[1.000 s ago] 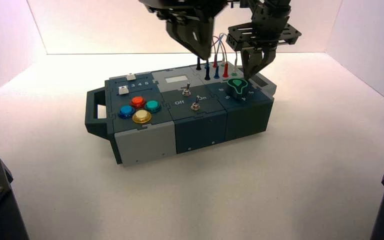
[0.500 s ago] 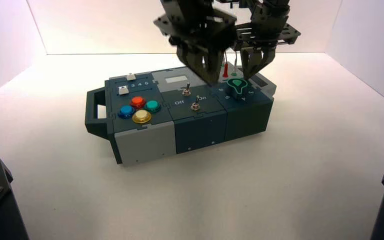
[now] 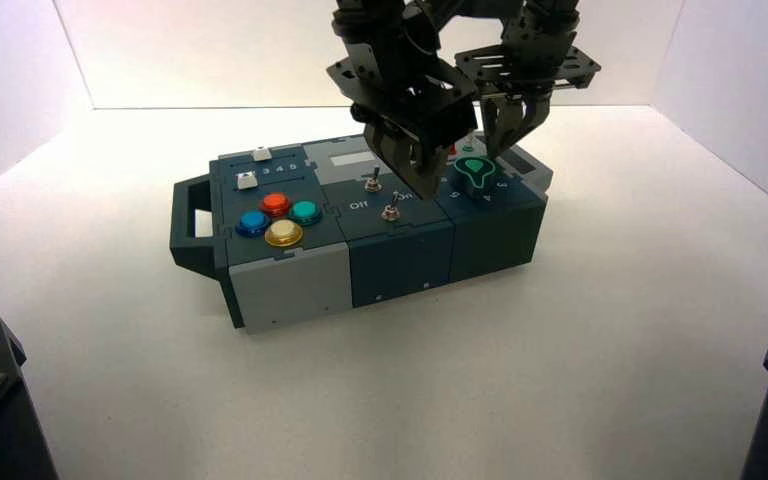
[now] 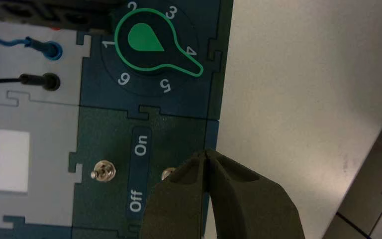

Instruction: Flip the top switch off with the left gripper.

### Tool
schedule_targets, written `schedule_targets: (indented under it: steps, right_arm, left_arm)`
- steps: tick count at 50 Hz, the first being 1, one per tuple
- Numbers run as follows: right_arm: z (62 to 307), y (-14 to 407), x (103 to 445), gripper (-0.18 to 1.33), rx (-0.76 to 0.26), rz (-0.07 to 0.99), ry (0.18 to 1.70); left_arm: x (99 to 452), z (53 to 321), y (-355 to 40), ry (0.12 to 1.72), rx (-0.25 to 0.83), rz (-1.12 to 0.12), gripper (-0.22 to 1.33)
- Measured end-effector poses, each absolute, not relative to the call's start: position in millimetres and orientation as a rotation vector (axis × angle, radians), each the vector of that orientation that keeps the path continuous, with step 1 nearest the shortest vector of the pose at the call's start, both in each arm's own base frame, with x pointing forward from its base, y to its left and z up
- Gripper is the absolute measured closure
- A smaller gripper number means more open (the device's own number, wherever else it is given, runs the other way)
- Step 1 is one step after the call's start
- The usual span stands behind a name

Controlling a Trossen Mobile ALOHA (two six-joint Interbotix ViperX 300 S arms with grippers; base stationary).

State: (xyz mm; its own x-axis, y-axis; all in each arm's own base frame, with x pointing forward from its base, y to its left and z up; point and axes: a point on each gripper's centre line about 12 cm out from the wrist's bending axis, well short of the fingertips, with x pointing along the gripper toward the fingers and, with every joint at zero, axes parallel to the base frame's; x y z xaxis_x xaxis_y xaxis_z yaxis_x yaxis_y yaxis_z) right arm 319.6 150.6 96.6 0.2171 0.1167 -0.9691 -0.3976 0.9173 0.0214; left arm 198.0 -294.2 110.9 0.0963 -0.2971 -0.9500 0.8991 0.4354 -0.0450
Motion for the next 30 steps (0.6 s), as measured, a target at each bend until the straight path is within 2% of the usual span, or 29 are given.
schedule_targets:
  steps: [18,30]
  right_arm:
    - [97.0,151.3,319.8,1.29,-0.254,0.364,1.305]
    - [96.5,151.2,319.8,1.29,-0.256,0.364,1.307]
  left_arm:
    - [199.6,95.8,-294.4,1.156,0.728,-1.007,1.28]
    - [208.2,93.5,-287.9,1.164,0.726,-0.987,1.28]
